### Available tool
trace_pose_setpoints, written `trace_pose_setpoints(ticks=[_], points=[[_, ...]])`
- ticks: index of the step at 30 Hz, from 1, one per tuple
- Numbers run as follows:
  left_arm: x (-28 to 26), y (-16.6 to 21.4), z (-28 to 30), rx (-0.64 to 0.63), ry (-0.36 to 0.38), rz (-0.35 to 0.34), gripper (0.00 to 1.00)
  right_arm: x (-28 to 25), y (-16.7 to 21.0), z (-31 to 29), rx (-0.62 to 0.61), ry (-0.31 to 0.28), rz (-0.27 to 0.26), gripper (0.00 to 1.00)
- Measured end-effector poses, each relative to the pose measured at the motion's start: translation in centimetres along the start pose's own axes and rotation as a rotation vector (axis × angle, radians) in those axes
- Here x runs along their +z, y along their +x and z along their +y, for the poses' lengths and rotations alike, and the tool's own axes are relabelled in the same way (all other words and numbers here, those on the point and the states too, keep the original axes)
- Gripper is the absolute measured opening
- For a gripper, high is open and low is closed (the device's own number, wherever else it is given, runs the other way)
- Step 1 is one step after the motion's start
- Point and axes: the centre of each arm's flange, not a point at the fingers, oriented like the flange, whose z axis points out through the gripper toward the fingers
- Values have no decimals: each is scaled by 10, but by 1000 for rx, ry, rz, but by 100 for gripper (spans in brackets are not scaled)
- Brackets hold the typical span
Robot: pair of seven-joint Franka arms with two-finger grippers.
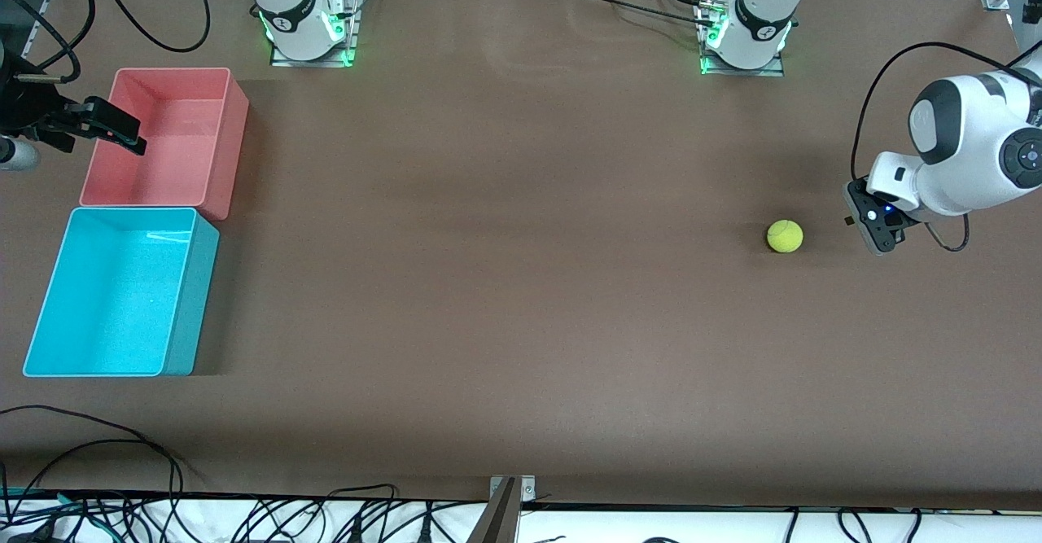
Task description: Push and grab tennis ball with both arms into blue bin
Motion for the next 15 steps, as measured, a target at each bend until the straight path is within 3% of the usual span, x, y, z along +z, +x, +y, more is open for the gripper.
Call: trace_pose_setpoints(ticks=[15], points=[[61,6,-15,86,-2,-6,1,1,-1,0,0,0,-11,100]])
